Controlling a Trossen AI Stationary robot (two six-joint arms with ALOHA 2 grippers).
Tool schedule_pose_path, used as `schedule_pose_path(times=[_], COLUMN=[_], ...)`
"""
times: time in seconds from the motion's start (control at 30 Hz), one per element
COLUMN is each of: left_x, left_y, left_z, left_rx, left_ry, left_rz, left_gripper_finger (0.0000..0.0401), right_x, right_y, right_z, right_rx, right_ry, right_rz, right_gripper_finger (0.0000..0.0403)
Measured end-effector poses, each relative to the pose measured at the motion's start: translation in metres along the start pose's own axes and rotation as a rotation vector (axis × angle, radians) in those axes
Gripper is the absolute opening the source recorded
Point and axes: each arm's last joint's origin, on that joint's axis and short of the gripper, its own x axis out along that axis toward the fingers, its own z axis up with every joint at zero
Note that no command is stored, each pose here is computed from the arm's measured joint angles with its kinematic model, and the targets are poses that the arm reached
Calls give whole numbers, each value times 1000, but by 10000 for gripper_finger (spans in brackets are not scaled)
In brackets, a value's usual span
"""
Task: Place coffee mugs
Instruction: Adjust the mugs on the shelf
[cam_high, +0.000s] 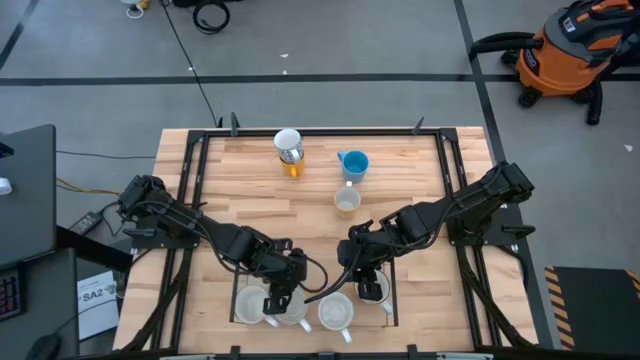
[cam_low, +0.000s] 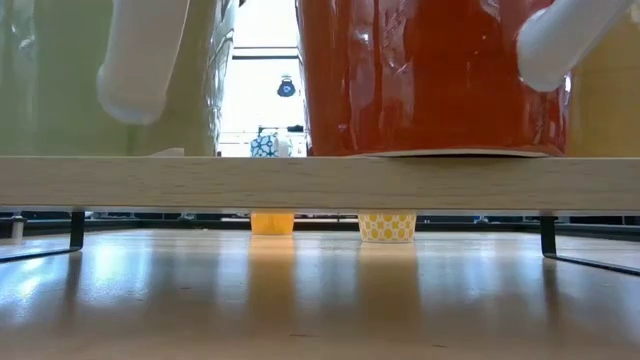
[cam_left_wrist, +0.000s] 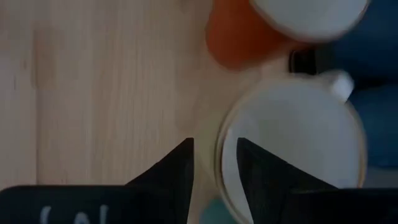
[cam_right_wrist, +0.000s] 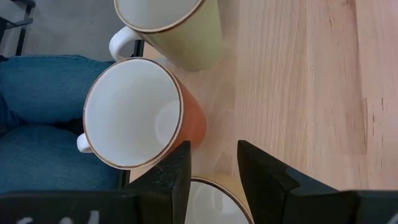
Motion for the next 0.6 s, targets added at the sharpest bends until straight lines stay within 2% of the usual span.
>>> schedule_pose_path(times=[0.23, 0.6], left_x=[-6, -15], left_y=[7, 7], left_z=[14, 49], left_rx=[-28, -56], left_ry=[-105, -439], left_rz=[-37, -150], left_gripper_finger=[128, 128], right_x=[-13, -36], right_y=[0, -1], right_z=[-2, -8], right_rx=[-28, -74], right_ry=[-7, -10], right_rz=[3, -7], right_gripper_finger=[137, 137])
